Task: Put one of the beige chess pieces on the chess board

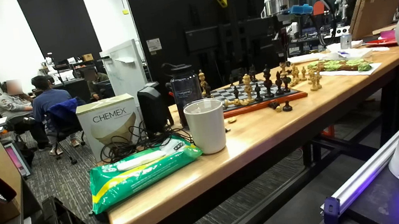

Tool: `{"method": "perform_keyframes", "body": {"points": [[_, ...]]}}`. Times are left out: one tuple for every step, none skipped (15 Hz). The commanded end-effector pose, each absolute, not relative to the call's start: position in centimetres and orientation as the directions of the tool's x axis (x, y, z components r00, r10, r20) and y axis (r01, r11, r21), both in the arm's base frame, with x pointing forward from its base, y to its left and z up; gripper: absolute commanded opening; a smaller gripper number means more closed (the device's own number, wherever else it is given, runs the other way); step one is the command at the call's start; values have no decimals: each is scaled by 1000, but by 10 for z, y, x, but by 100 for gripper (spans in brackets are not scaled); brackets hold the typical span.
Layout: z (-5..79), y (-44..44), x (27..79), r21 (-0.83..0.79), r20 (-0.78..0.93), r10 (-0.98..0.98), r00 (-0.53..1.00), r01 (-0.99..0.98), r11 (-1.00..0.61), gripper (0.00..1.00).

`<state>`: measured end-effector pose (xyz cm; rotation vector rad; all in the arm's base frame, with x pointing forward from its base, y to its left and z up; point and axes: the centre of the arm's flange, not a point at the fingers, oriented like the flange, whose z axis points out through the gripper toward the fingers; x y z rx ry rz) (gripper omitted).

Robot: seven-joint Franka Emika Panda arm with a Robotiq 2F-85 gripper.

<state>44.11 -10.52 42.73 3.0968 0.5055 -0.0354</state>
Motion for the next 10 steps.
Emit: {"method": "perform_keyframes", "body": {"points": [[421, -107, 438, -52, -18, 342, 939, 341, -939, 5], [418, -107, 437, -59, -16, 344, 939, 342, -938, 5], [416, -107, 437, -66, -14, 347, 938, 345, -936, 5], [413, -107, 436, -70, -14, 348, 937, 347, -935, 5], [410, -106, 436, -71, -15, 354, 935, 352, -933, 5], [408, -106, 436, -74, -17, 356, 934, 354, -932, 5], [405, -107, 435, -76, -19, 361, 932, 358, -930, 5], [402, -106, 435, -79, -20, 366, 931, 363, -928, 5], [400, -106, 435, -85, -19, 372, 928, 369, -925, 5], [398, -106, 434, -90, -19, 377, 926, 374, -923, 5]]}}
